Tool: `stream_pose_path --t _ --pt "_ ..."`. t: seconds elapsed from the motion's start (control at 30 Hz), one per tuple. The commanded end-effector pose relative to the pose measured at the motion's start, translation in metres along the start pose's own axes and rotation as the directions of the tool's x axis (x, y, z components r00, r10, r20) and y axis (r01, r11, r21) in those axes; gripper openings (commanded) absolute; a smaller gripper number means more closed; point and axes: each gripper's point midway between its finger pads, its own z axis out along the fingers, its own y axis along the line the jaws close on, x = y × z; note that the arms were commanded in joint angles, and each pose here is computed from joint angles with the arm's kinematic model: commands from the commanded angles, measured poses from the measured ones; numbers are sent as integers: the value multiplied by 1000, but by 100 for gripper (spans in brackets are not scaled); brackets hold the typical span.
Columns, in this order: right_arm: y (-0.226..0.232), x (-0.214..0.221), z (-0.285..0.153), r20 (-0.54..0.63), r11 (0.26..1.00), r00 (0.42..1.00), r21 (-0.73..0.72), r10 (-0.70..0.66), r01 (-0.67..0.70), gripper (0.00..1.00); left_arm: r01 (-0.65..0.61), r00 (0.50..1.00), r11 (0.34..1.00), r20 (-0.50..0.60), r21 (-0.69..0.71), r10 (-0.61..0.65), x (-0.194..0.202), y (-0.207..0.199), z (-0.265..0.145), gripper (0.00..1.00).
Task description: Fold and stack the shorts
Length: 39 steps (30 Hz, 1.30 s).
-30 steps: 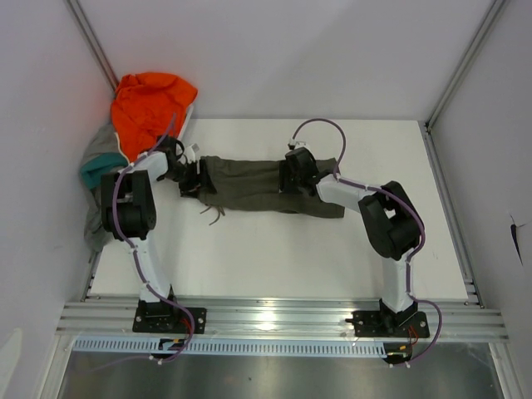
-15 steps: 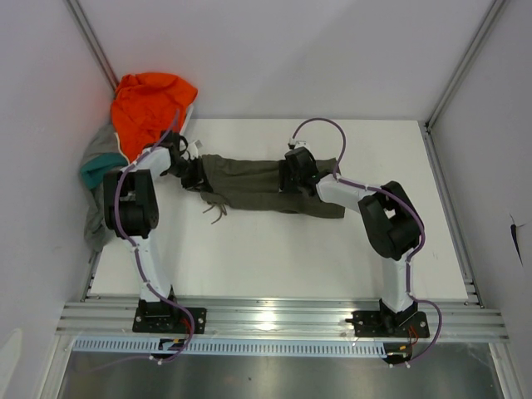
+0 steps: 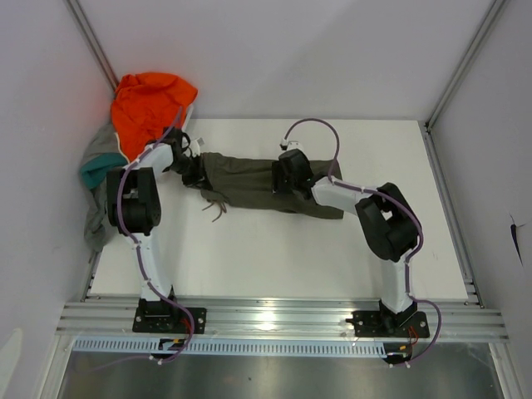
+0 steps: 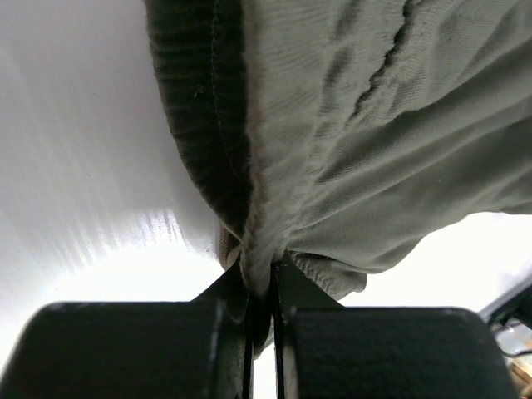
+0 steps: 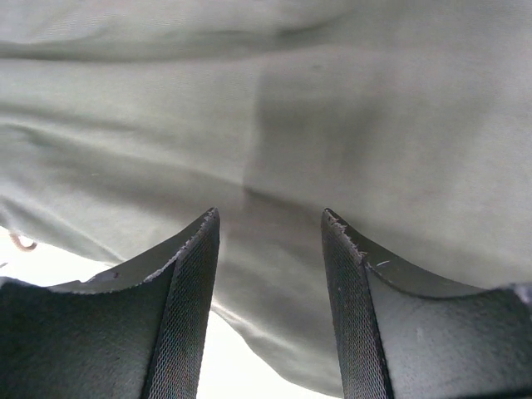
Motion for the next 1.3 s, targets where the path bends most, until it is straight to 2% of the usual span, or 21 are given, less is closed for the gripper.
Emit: stream_pose_path --t 0.0,0.17,0.27,0.37,0.4,0.47,0.5,0.6,0.87,1.07,1.27 --pt "20 -41 -13 136 999 991 -52 0 7 54 -82 996 991 38 -103 86 -7 3 -16 0" --pt "46 -45 -11 189 993 982 -117 -11 33 53 -157 982 964 70 -215 175 -13 -9 -39 0" --pt "50 -52 -7 232 997 973 -82 11 8 51 -201 971 948 81 -247 227 -17 -15 -53 0" --pt "49 -53 8 253 995 965 -82 70 -51 42 -205 971 947 72 -247 228 -15 -19 -61 0" --pt "48 -48 16 253 995 964 -79 84 -66 33 -208 969 946 78 -248 233 -18 -21 -64 0" --pt "53 -54 22 284 990 951 -100 124 -99 22 -210 969 944 72 -253 235 -18 -20 -66 0" --pt "52 -49 30 286 990 950 -87 128 -108 12 -210 969 944 72 -253 235 -18 -21 -69 1" --pt "56 -49 42 296 988 942 -60 155 -144 0 -211 968 940 74 -269 238 -18 -20 -77 0" --pt "89 -14 67 261 989 954 -34 148 -145 0 -224 965 932 72 -285 254 -20 -25 -108 0" --pt "126 6 76 201 985 964 -33 172 -169 0 -273 937 908 126 -318 325 -30 -48 -160 0" --pt "166 43 82 183 976 959 -87 215 -202 0 -302 936 916 100 -263 337 -11 -63 -175 0"
